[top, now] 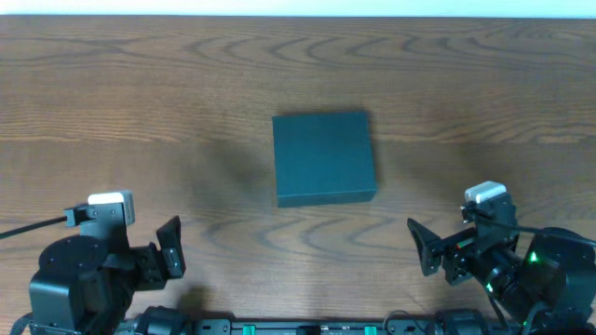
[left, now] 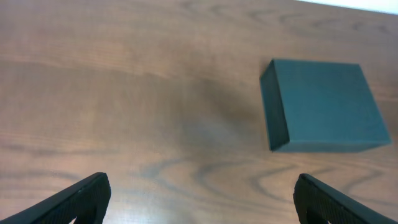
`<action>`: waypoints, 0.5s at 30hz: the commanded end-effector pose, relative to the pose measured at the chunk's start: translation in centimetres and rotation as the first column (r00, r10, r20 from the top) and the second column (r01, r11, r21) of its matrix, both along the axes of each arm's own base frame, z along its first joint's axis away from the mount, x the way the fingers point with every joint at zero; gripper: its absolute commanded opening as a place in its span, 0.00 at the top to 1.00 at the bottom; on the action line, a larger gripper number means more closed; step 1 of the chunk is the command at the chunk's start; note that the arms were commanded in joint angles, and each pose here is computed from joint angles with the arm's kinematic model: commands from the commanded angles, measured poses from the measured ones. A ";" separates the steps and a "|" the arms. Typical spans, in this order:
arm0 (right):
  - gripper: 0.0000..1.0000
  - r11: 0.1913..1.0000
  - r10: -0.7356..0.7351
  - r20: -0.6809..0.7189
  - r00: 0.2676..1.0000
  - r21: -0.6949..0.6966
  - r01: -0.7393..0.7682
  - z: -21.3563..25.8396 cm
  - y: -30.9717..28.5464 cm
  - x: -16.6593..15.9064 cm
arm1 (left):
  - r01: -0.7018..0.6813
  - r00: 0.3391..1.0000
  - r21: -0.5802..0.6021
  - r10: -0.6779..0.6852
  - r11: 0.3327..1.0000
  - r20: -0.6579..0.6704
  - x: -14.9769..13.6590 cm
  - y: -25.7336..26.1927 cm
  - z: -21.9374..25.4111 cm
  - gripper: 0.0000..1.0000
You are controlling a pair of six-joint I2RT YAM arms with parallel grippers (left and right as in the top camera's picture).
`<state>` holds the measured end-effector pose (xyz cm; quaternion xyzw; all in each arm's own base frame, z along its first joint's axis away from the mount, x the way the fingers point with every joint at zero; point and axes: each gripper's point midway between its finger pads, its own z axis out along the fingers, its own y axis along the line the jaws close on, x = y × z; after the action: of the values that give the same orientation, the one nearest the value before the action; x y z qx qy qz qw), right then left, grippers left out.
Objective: Pack container
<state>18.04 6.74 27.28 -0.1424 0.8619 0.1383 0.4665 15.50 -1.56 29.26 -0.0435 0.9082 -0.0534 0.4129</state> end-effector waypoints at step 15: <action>0.01 1.000 -0.006 -0.035 0.999 0.016 0.007 -0.6 0.1 -0.2 | -0.037 0.994 0.026 0.040 0.999 -0.099 -1.6 0.8 -1.9 0.05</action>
<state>17.85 6.72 26.99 -0.1359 0.8664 0.1420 0.4591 13.89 -1.22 27.54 -0.0546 0.9266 -0.0471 0.3690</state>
